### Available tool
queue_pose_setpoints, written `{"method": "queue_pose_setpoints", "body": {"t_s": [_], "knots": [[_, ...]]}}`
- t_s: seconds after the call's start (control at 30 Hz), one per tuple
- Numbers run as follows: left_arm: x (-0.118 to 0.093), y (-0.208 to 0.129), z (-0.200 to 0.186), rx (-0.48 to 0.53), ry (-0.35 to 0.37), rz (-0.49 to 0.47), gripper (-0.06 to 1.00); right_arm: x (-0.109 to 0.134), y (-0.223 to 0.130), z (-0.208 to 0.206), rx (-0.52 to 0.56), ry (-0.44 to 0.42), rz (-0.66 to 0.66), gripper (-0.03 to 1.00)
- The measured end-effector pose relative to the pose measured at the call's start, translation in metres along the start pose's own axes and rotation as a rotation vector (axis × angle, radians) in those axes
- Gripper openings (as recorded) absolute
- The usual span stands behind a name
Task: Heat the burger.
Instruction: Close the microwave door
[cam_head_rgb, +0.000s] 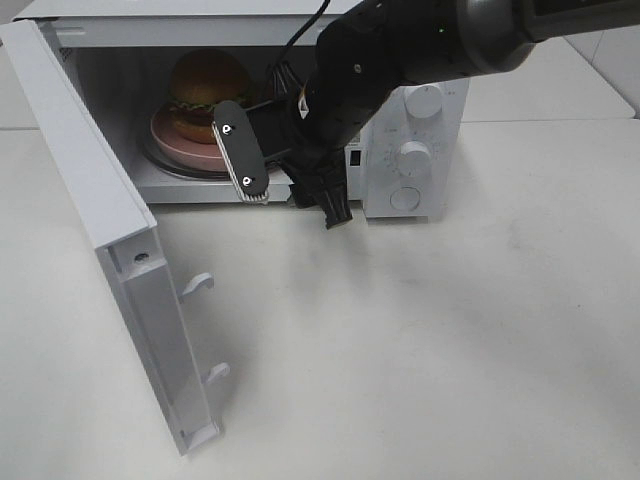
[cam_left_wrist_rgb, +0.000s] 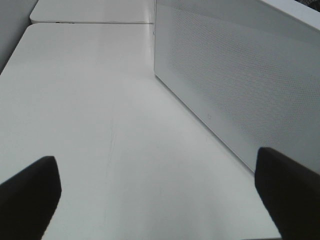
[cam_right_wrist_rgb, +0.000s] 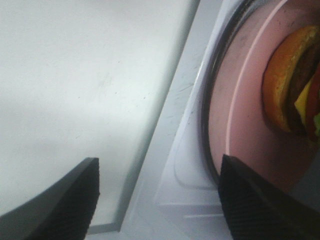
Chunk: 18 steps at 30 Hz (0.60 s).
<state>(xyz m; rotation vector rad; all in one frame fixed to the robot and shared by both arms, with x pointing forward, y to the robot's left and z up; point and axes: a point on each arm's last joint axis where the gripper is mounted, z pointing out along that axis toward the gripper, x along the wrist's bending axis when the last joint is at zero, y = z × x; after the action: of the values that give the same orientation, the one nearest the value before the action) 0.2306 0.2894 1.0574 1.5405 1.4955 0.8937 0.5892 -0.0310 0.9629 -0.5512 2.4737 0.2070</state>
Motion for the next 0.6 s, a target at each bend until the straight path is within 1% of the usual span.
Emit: {"method": "queue_pose_setpoints", "body": {"t_s": [0.13, 0.17, 0.23, 0.27, 0.33, 0.37, 0.4, 0.47, 0.5, 0.53, 0.57, 0.6], "knots": [[0.0, 0.0, 0.0, 0.0, 0.0, 0.0, 0.97, 0.008, -0.003, -0.012, 0.001, 0.008, 0.013, 0.67], [0.0, 0.0, 0.0, 0.0, 0.0, 0.0, 0.97, 0.013, -0.005, -0.02, 0.003, 0.014, 0.032, 0.67], [0.0, 0.0, 0.0, 0.0, 0.0, 0.0, 0.97, 0.017, -0.006, -0.023, 0.004, 0.019, 0.039, 0.67], [0.0, 0.0, 0.0, 0.0, 0.0, 0.0, 0.97, 0.021, -0.008, -0.032, 0.004, 0.017, 0.06, 0.67], [0.0, 0.0, 0.0, 0.0, 0.0, 0.0, 0.97, 0.023, -0.009, -0.037, 0.004, 0.016, 0.072, 0.67], [0.0, 0.0, 0.0, 0.0, 0.0, 0.0, 0.97, 0.027, -0.011, -0.046, 0.003, 0.013, 0.099, 0.67], [0.0, 0.0, 0.0, 0.0, 0.0, 0.0, 0.97, 0.027, -0.011, -0.046, 0.003, 0.013, 0.099, 0.67], [0.0, 0.0, 0.0, 0.0, 0.0, 0.0, 0.97, 0.035, -0.014, -0.06, 0.003, 0.011, 0.156, 0.67], [0.0, 0.0, 0.0, 0.0, 0.0, 0.0, 0.97, 0.035, -0.014, -0.06, 0.003, 0.011, 0.156, 0.67], [0.0, 0.0, 0.0, 0.0, 0.0, 0.0, 0.97, 0.038, -0.016, -0.07, 0.001, 0.002, 0.209, 0.67], [0.0, 0.0, 0.0, 0.0, 0.0, 0.0, 0.97, 0.04, -0.017, -0.074, 0.0, -0.001, 0.233, 0.67], [0.0, 0.0, 0.0, 0.0, 0.0, 0.0, 0.97, 0.04, -0.017, -0.074, 0.0, -0.001, 0.233, 0.67]]}}
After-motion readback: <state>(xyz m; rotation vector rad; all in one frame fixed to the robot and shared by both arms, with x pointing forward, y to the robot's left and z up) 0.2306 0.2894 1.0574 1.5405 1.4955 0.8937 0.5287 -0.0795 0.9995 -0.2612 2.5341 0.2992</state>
